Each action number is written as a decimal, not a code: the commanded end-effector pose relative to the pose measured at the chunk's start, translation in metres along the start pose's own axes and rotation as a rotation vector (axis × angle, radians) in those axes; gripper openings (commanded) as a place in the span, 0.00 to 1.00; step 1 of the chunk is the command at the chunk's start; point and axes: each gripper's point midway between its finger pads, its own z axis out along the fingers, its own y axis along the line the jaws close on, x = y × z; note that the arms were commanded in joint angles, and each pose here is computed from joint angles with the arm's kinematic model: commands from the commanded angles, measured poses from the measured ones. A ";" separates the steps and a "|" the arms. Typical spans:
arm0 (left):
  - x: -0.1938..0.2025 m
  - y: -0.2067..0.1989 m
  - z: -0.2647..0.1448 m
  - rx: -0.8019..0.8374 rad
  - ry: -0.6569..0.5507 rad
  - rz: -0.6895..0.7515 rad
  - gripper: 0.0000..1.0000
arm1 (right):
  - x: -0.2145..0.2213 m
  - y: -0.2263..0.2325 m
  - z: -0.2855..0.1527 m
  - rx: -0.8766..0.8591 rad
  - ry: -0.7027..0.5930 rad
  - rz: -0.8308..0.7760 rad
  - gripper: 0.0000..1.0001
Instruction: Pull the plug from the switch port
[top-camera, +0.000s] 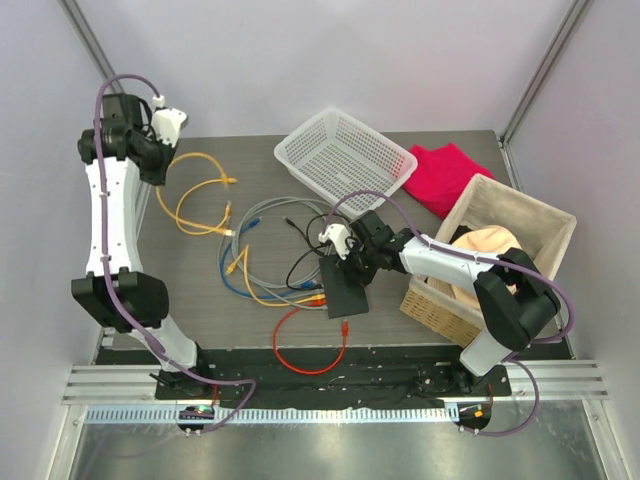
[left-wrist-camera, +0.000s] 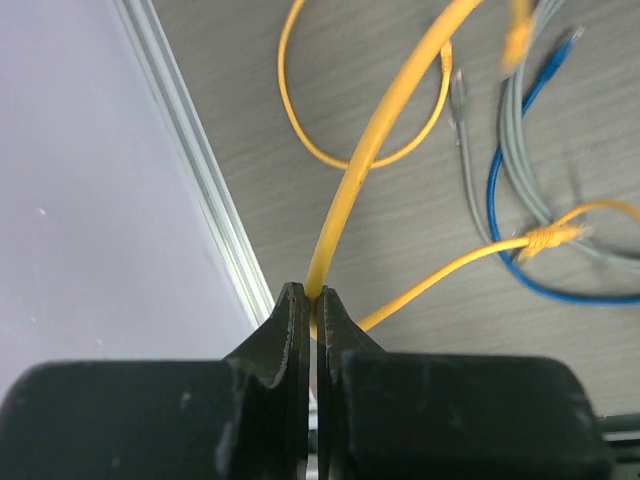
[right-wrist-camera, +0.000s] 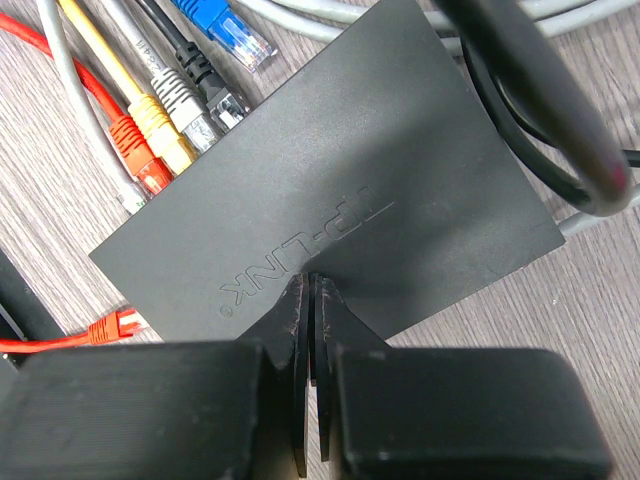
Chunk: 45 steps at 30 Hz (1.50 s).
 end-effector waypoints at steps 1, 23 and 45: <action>0.007 0.013 -0.012 -0.128 -0.005 -0.044 0.00 | 0.026 -0.008 0.003 0.043 0.100 -0.003 0.02; -0.001 0.020 0.085 -0.300 -0.599 -1.074 0.00 | 0.033 -0.009 -0.001 0.058 0.113 -0.017 0.02; -0.011 -0.195 0.043 0.465 -0.434 -0.461 1.00 | 0.024 -0.010 0.007 0.042 0.116 -0.001 0.02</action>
